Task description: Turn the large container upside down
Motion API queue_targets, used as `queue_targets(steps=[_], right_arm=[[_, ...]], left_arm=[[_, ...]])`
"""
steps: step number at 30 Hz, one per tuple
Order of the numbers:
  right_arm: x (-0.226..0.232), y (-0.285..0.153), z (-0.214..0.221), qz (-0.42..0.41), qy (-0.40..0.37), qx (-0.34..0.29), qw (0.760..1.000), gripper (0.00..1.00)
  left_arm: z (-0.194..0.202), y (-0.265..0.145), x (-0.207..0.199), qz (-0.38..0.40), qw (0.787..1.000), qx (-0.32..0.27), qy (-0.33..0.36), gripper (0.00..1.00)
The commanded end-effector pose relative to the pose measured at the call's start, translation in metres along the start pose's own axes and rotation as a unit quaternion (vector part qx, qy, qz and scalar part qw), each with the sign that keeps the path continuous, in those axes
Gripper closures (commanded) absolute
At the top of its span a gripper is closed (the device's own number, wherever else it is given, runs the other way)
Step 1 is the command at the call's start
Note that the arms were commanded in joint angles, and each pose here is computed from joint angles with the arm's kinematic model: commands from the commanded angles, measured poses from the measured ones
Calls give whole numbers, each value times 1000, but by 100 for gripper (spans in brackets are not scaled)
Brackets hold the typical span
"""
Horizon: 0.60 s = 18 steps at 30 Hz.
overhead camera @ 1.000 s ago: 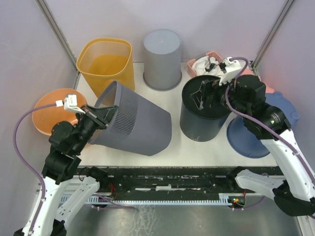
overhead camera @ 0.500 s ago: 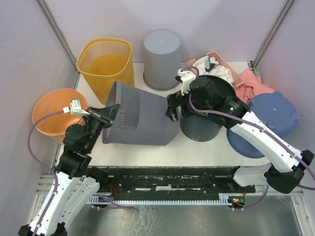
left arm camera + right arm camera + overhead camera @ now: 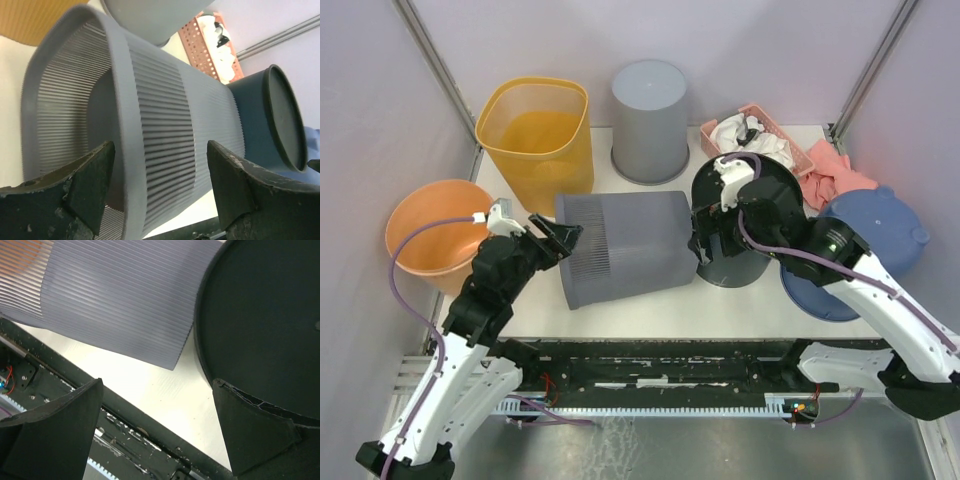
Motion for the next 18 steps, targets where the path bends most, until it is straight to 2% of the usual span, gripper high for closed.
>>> queue_targets(steps=[1, 4, 9, 13, 15, 18], right_arm=[[16, 13, -3, -40, -9, 13, 999, 1], [21, 26, -9, -42, -7, 14, 999, 1], [-6, 50, -24, 59, 6, -5, 998, 1], [-32, 67, -11, 147, 6, 37, 988, 1], [-44, 66, -2, 179, 4, 57, 982, 1], [-65, 53, 6, 234, 4, 55, 971, 1]], left_arm=[[-25, -12, -11, -18, 997, -11, 72, 18], [-30, -18, -5, -44, 995, -13, 93, 18], [-40, -28, -5, -58, 992, -22, 111, 18], [-37, -28, -5, -60, 992, -11, 111, 18], [-34, -28, -3, -59, 992, -5, 110, 18], [-30, -26, -1, -60, 992, 0, 110, 18]])
Point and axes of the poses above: each gripper's point midway between its finger pads, its own y axis out along the fingers, its own x axis along the line the jaws close on, z = x × y, the point moved 1 cm from there along -y, back along the fingers, and after that the axes turned 3 degrees about -y, right-handed, at the moved point
